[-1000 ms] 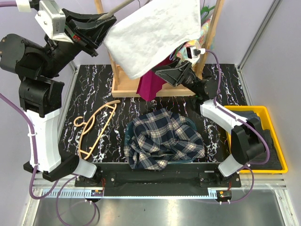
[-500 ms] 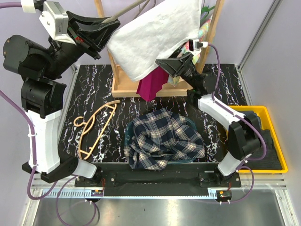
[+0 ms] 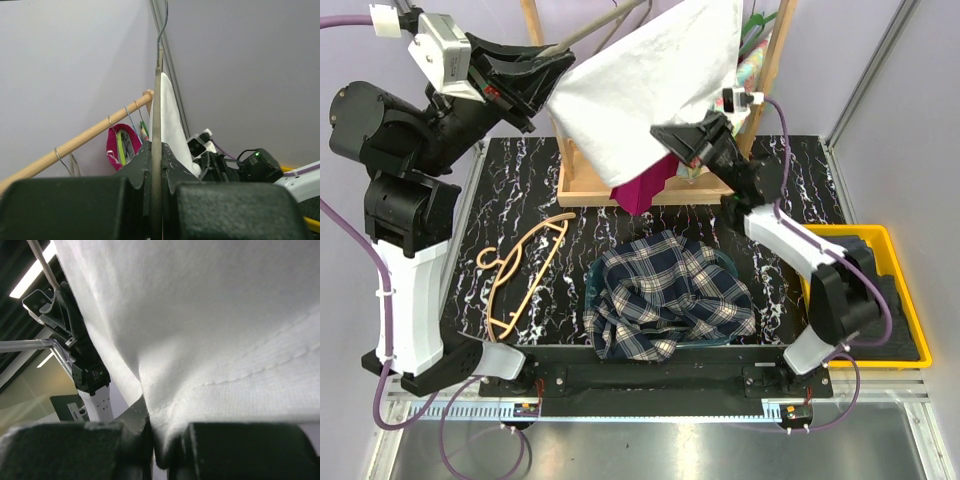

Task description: Remove the skirt from the hanger

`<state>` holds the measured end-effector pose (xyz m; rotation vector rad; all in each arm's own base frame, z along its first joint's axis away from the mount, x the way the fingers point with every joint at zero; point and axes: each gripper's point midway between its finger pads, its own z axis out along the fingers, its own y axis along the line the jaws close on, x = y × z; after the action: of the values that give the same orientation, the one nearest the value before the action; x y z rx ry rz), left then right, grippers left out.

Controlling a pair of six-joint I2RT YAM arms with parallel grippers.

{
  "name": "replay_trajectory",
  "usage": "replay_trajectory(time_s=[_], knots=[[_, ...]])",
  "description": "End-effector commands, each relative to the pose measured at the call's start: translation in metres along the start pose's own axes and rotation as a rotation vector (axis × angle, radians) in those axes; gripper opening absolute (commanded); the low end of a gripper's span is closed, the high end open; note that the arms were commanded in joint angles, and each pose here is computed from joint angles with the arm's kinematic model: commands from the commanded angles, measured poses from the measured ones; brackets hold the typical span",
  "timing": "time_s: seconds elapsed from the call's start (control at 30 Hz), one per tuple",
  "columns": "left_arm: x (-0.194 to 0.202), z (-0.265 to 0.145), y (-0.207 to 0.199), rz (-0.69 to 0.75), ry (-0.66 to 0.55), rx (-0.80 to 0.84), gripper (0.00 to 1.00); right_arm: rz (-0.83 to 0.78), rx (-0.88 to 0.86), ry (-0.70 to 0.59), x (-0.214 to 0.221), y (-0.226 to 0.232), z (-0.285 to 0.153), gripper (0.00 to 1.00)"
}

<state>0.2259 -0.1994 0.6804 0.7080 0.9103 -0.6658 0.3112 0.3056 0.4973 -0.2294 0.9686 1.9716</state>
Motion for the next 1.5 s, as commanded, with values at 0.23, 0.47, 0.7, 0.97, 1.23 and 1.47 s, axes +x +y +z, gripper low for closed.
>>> replay_trajectory(time_s=[0.23,0.47,0.7,0.97,1.23,1.47], knots=[[-0.042,-0.007,0.015,0.237,-0.124,-0.087,0.0,-0.362,0.015,0.014,-0.015,0.109,-0.073,0.07],[-0.035,-0.012,0.039,0.305,-0.09,-0.198,0.0,-0.529,0.27,0.085,0.006,0.124,-0.119,0.04],[-0.028,-0.026,0.064,0.357,-0.049,-0.303,0.0,-0.643,0.39,0.043,0.008,0.138,-0.147,0.01],[-0.028,-0.056,0.109,0.43,-0.002,-0.436,0.0,-0.727,0.44,0.003,0.002,0.17,-0.154,0.0],[-0.028,-0.079,0.107,0.461,0.034,-0.454,0.0,-0.746,0.41,-0.008,-0.012,0.188,-0.133,0.0],[-0.012,-0.116,0.087,0.451,0.131,-0.505,0.0,-0.677,0.358,0.037,-0.015,0.175,-0.114,0.0]])
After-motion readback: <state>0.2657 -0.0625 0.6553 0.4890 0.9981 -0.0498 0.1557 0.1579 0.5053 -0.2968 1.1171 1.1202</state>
